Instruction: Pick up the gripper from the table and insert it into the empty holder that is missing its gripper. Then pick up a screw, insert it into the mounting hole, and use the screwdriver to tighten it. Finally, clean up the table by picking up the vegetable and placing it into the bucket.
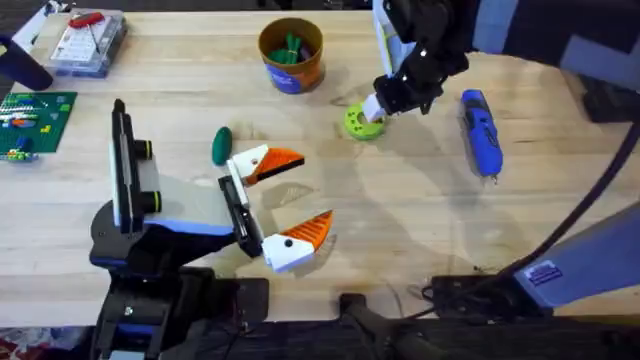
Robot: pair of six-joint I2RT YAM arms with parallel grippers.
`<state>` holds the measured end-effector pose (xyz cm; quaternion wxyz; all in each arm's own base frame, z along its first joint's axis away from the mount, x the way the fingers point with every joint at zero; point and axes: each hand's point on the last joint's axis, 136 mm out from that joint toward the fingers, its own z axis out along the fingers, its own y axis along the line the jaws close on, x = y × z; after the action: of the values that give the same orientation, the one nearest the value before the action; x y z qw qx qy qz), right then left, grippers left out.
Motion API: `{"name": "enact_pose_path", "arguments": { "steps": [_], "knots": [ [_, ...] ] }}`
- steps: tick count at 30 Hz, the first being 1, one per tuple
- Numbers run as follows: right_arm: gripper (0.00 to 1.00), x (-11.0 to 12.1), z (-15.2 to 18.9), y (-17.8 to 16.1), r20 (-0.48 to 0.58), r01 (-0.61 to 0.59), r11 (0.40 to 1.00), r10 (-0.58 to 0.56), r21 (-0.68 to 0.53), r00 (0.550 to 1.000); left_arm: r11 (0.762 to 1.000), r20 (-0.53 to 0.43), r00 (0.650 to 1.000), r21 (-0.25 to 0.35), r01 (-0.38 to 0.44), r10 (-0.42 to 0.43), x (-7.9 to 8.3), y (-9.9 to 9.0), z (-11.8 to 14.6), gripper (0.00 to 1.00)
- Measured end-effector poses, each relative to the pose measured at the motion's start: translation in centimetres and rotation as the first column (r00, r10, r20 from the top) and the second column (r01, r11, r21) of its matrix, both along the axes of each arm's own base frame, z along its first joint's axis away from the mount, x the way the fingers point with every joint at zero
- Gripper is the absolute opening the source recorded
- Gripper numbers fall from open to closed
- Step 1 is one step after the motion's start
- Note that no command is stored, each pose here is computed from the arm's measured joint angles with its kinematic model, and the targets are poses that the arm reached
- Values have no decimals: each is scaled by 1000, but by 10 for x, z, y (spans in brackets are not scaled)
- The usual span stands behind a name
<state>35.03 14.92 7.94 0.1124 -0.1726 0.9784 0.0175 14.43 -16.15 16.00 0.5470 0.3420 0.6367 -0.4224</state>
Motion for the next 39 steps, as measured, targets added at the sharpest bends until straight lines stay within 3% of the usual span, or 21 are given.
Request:
{"name": "enact_pose_path", "arguments": {
  "steps": [9,31,39],
  "knots": [
    [469,1,-18,0,-36,0,1000,0,-15,999,1000,0,1000,0,0,0,0,0,0,991],
    [467,4,-21,2,-31,-8,1000,8,-15,999,1000,0,1000,0,0,0,0,0,0,991],
    [363,4,-21,2,-31,-9,1000,9,-16,999,1000,0,1000,0,0,0,0,0,0,991]
  ]
}}
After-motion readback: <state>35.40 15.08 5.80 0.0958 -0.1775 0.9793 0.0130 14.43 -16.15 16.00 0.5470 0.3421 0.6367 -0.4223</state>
